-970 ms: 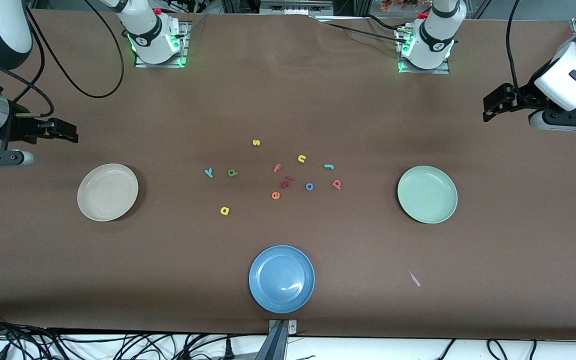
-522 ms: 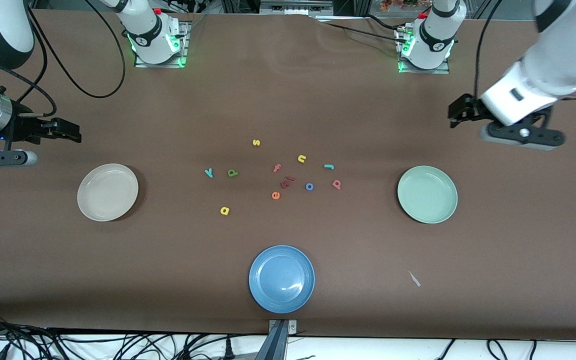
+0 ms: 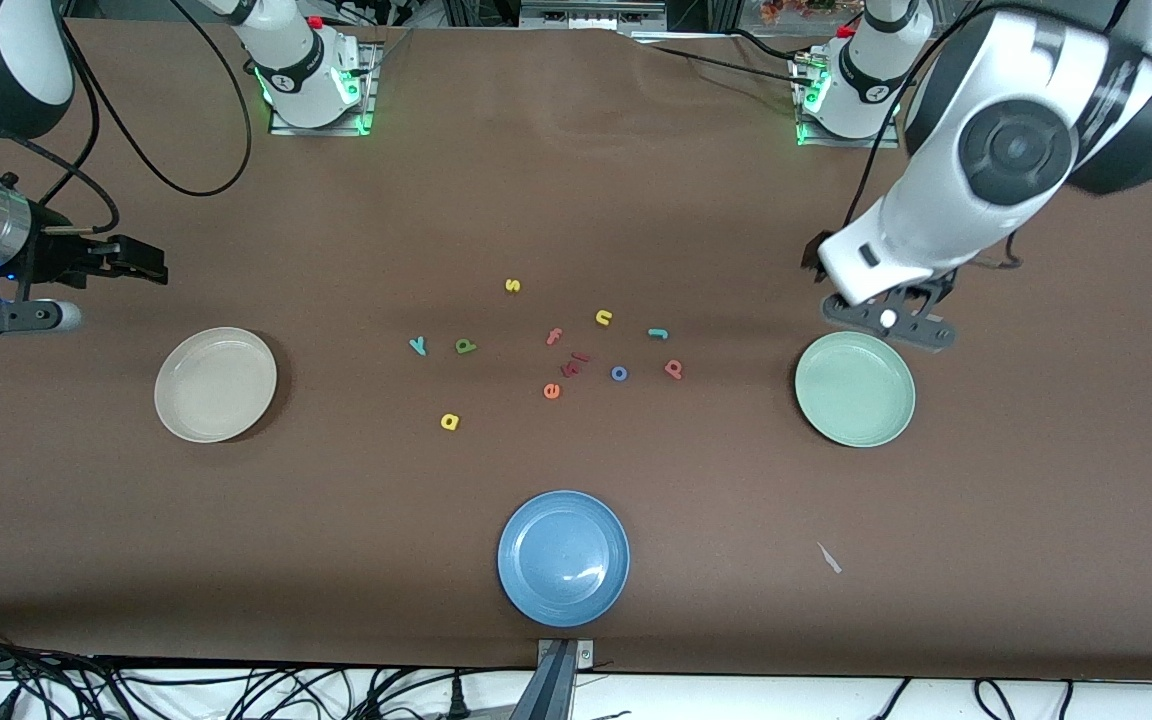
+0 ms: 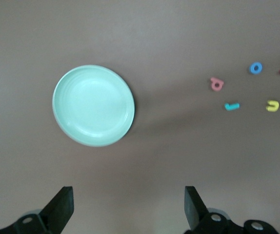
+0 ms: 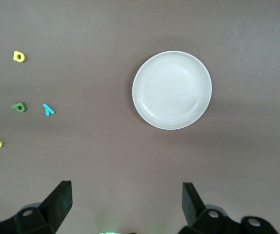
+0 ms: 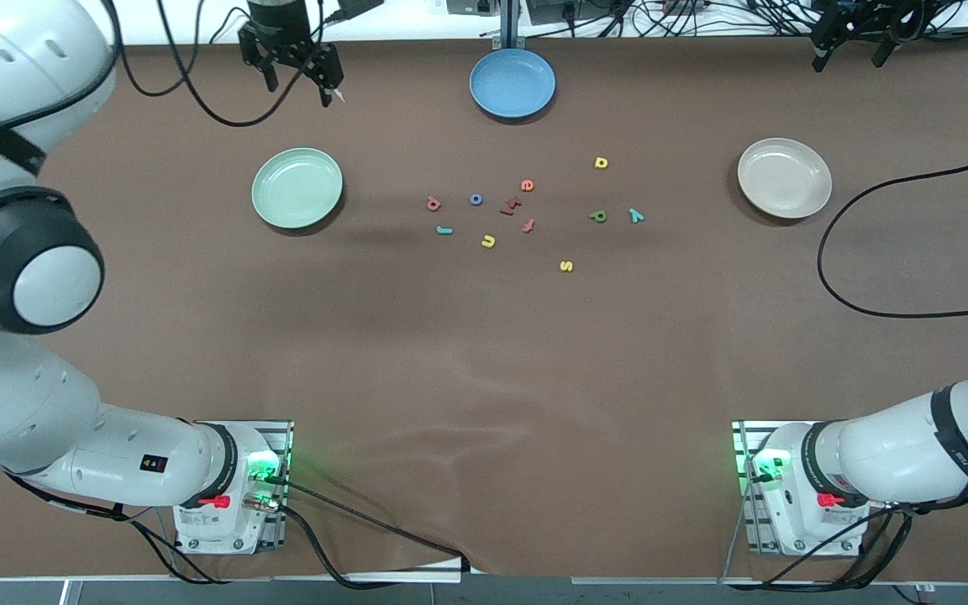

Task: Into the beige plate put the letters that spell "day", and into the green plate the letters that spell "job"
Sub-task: 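Move the right gripper toward the letters while the left gripper follows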

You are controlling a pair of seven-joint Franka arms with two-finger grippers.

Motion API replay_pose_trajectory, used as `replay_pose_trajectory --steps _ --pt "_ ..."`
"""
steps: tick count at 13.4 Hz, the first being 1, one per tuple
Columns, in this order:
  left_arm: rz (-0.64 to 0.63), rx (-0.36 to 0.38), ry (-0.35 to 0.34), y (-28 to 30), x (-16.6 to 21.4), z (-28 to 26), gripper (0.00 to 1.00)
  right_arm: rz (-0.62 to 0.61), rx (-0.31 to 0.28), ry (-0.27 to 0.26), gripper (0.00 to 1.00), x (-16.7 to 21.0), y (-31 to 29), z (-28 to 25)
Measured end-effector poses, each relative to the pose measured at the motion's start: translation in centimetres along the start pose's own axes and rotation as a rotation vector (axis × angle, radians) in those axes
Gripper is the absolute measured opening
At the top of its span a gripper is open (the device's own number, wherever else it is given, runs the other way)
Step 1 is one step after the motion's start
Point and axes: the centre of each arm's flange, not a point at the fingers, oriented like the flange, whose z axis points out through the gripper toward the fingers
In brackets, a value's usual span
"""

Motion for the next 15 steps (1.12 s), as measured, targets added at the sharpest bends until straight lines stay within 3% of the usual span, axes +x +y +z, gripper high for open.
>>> replay_pose_trajectory --steps 5,10,15 --pt "0.048 -0.026 0.024 3.7 5.4 8.0 1.0 -0.073 -0.008 -0.002 1.0 0.0 -4.9 0.1" --pt "0.004 -0.023 0.021 6.1 5.6 8.9 1.0 -0.125 0.012 0.006 1.0 1.1 -9.7 2.3" --pt "-0.019 -0.023 0.016 6.0 5.7 9.2 1.0 -0.162 -0.005 0.004 1.0 2.3 -14.5 7.1"
